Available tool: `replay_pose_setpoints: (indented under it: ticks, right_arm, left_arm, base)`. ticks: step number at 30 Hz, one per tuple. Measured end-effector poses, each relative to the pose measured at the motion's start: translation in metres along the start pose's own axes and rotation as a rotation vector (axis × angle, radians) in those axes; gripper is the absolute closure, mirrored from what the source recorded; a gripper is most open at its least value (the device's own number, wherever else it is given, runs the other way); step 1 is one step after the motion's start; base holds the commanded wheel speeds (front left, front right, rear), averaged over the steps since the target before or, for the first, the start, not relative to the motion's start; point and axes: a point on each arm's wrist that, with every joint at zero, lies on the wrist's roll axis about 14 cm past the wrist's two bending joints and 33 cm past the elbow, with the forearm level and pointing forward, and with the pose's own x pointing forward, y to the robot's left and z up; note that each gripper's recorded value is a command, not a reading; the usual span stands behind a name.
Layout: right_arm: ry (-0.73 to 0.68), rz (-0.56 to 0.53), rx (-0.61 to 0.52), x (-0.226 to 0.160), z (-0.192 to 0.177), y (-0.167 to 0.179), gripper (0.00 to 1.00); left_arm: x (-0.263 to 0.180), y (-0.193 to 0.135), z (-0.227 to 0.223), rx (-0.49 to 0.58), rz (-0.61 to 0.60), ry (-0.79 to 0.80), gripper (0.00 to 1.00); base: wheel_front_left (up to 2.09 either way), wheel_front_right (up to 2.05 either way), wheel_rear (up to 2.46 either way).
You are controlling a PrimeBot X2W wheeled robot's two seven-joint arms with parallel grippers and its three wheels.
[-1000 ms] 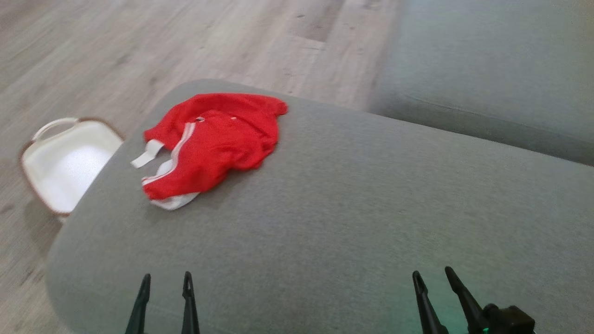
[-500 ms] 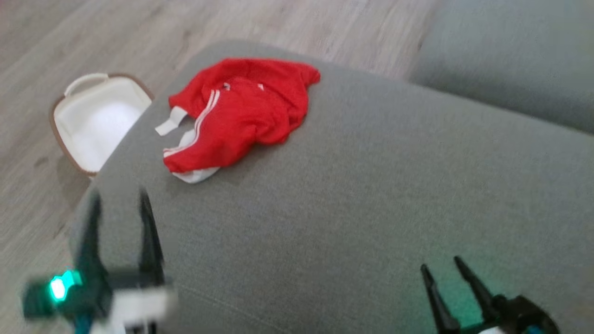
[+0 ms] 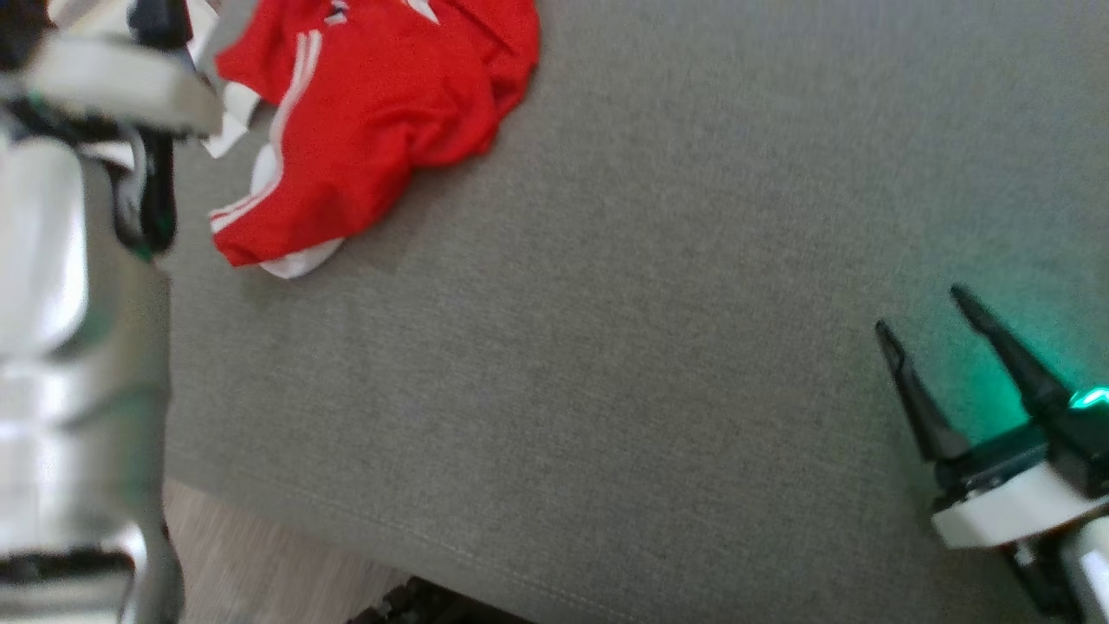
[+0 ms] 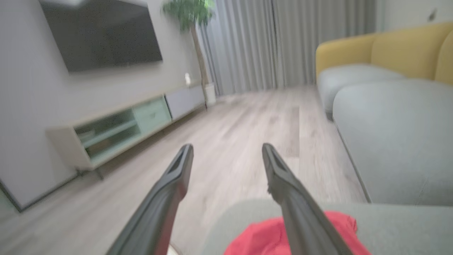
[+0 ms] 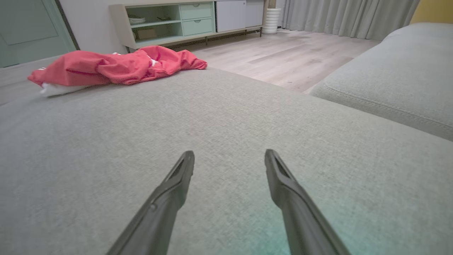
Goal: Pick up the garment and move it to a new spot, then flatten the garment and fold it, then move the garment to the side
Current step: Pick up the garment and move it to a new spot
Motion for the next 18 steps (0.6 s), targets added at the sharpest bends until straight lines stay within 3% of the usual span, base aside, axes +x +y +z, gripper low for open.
replay_pose_setpoints:
  ticks: [3, 8, 13, 16, 17, 18]
  right_arm:
    - [0.011, 0.007, -0.007, 0.005, -0.003, -0.012, 0.00]
    - [0.037, 0.019, -0.008, 0.009, -0.011, -0.022, 0.00]
    - [0.050, 0.023, 0.011, 0.010, -0.019, -0.024, 0.00]
    - [0.045, 0.009, 0.016, 0.012, -0.021, -0.031, 0.00]
    - [0.044, 0.006, 0.017, 0.011, -0.021, -0.032, 0.00]
    - [0.044, 0.006, 0.017, 0.011, -0.021, -0.032, 0.00]
  left_arm:
    - [0.025, -0.008, -0.053, -0.020, -0.008, 0.228, 0.00]
    - [0.025, -0.028, -0.146, -0.065, -0.037, 0.539, 0.00]
    - [-0.003, -0.051, -0.223, -0.111, -0.045, 0.769, 0.00]
    - [-0.007, -0.061, -0.242, -0.126, -0.053, 0.817, 0.00]
    - [-0.003, -0.061, -0.242, -0.124, -0.053, 0.806, 0.26]
    - [-0.003, -0.061, -0.242, -0.124, -0.053, 0.806, 0.79]
  base:
    - [0.00, 0.00, 0.00]
    - [0.00, 0.00, 0.00]
    - [0.00, 0.00, 0.00]
    - [0.00, 0.00, 0.00]
    - [0.00, 0.00, 0.00]
    - [0.00, 0.00, 0.00]
